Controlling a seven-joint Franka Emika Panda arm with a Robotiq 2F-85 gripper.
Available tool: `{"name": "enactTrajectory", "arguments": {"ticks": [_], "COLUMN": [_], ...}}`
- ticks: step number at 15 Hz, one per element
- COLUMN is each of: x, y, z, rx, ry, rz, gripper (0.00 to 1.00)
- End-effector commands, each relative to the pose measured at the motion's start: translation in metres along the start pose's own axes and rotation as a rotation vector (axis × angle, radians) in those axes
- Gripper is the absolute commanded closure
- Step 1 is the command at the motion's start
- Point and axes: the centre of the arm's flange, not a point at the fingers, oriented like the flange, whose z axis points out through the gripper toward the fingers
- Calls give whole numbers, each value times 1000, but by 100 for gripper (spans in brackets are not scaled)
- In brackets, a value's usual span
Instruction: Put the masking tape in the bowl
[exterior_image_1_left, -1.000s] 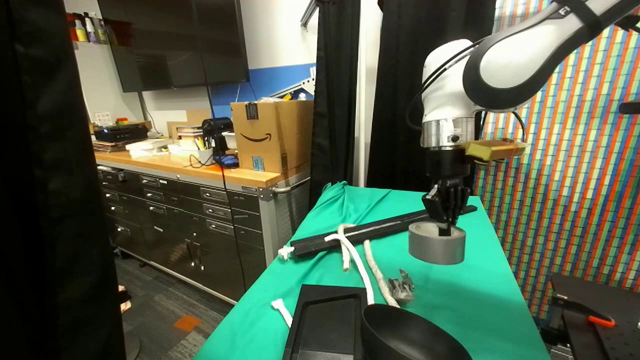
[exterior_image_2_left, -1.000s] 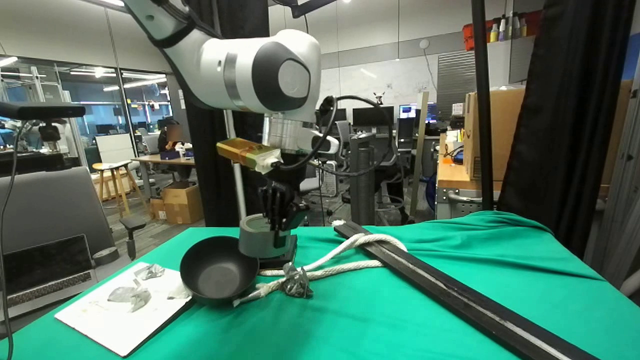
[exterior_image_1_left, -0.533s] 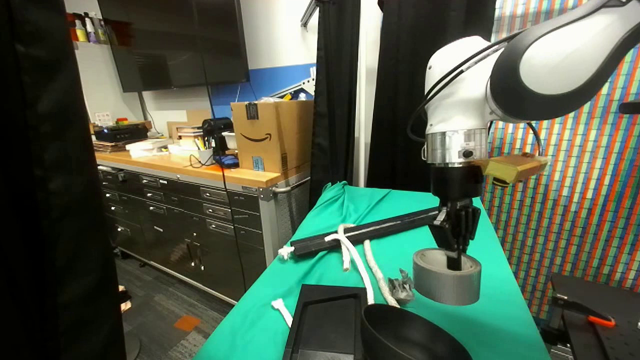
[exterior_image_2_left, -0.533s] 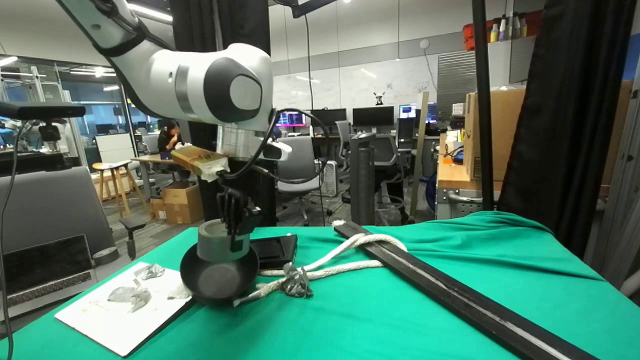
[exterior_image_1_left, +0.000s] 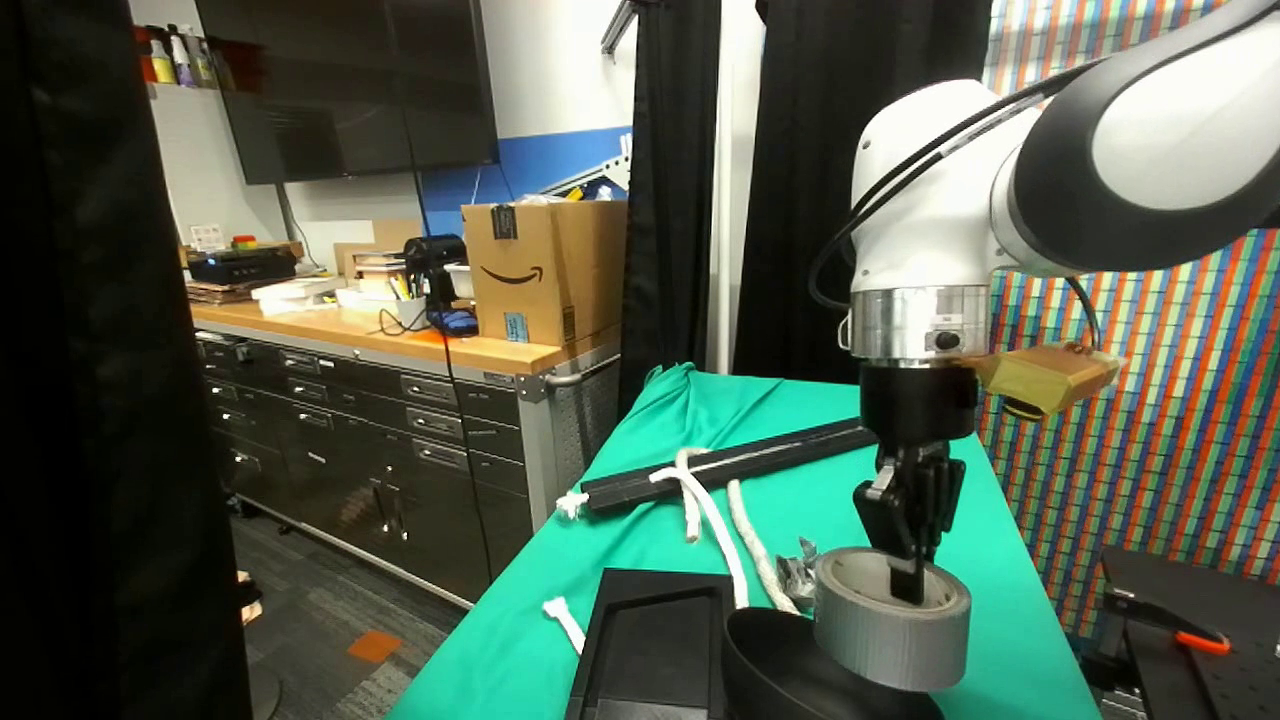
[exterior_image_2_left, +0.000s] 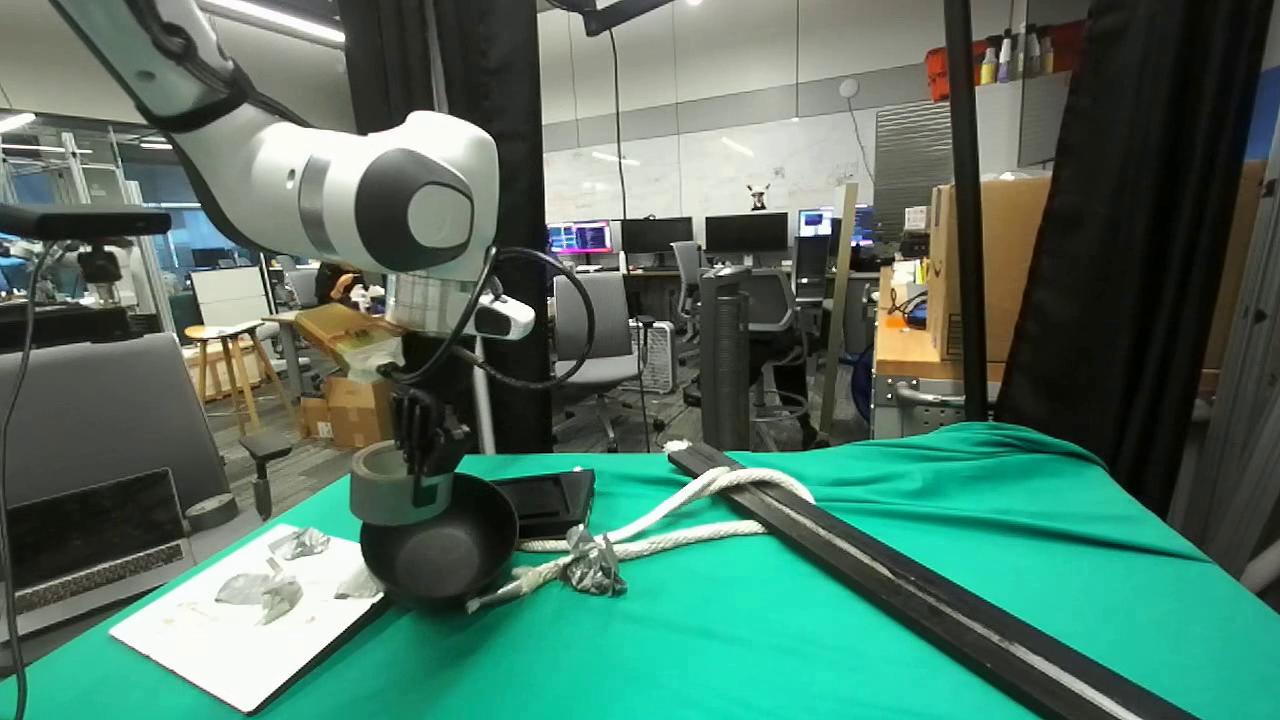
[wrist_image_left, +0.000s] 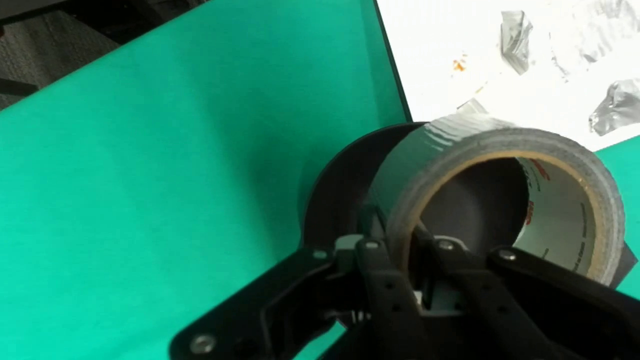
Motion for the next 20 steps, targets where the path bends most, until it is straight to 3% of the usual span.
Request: {"name": "enactTrajectory", "arguments": {"ticks": [1,10,11,12,14,15,17,20], "x": [0,8,9,9,10,5,5,6], "y": [-22,-23,-23,-22,-21,-17,-17,-17], "z": [5,14,14,15,15,21,21,20], "rx": [60,82,75,72,66,53,54,55], "ry": [31,49,41,40,40,29,30,31], "rz": [0,8,12,9,8,9,10,9], "gripper": [87,89,61,60,45,63,47,44]}}
